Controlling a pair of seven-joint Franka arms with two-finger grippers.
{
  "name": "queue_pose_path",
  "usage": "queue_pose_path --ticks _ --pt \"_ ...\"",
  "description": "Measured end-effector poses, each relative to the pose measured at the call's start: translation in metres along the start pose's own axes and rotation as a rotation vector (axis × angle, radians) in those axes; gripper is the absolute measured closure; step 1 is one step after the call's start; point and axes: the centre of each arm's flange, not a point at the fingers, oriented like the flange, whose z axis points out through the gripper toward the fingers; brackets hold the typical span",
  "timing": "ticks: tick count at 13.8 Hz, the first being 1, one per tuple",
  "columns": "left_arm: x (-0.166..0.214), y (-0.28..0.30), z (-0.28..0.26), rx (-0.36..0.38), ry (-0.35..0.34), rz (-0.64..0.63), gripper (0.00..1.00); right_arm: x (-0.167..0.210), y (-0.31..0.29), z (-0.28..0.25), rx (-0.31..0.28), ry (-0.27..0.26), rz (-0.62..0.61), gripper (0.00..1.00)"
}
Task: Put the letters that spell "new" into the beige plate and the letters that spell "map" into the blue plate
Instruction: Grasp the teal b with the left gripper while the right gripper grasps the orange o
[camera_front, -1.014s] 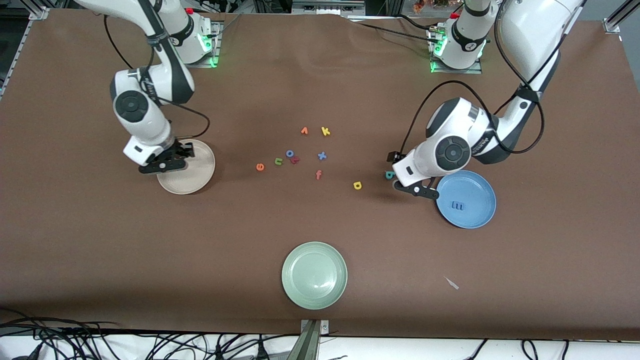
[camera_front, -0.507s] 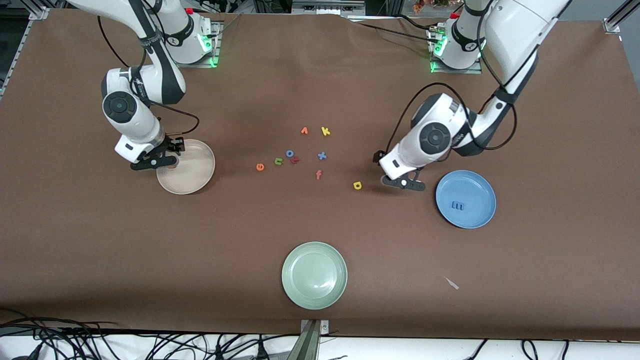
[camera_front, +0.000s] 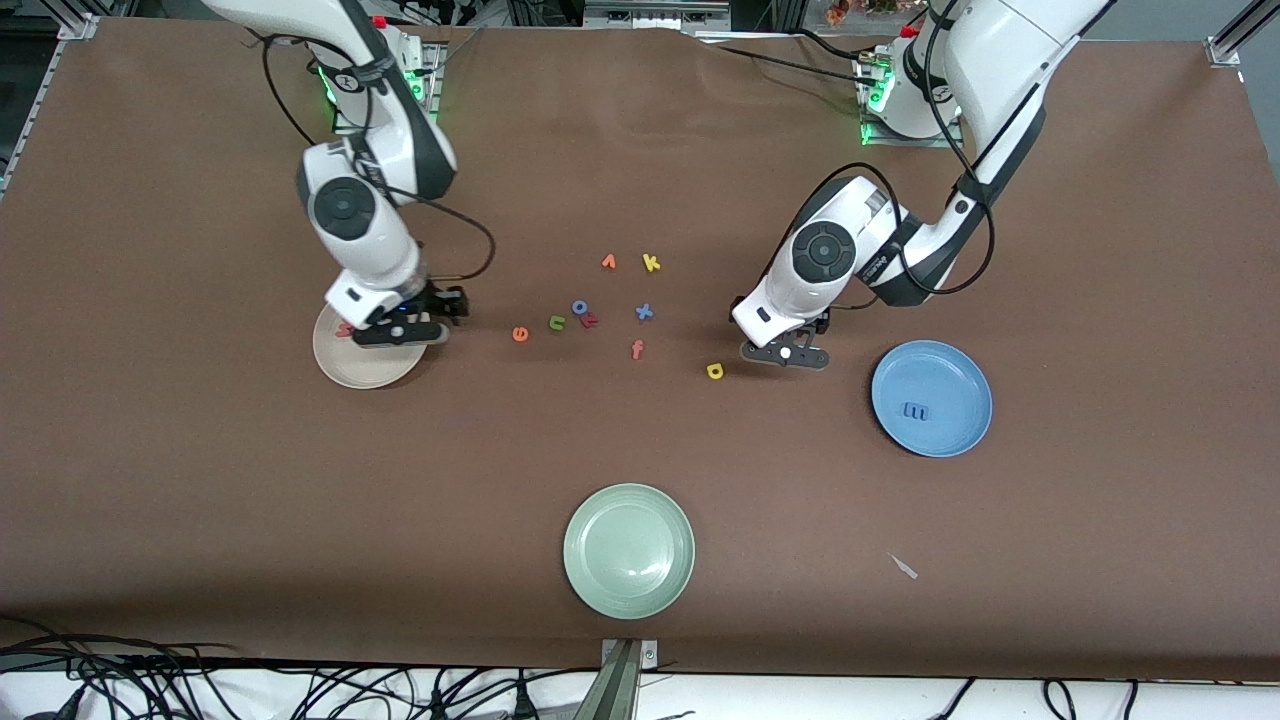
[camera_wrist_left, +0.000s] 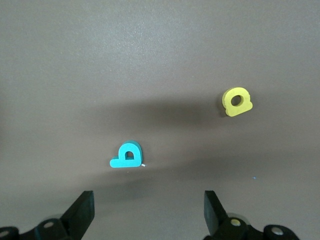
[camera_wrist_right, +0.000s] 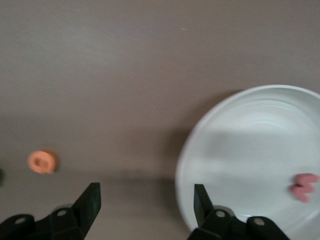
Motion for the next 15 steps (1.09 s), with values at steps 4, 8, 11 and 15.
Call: queue_pose_path --ticks 4,8,11,15 --pt "0.001 0.001 0.01 -0.012 -0.006 0.0 0.04 0.005 -0.061 0.017 0.023 -0.009 0.119 0.17" --pt "0.001 0.002 0.024 -0.009 0.005 0.027 0.04 0.008 -0.096 0.035 0.034 -0.007 0.166 0.17" --pt "0.0 -0.001 0.037 0.048 0.027 0.086 0.08 0.006 -0.104 0.046 0.038 -0.003 0.166 0.17" --pt "0.007 -0.009 0.04 0.057 0.062 0.103 0.11 0.001 -0.102 0.063 0.047 0.007 0.166 0.19"
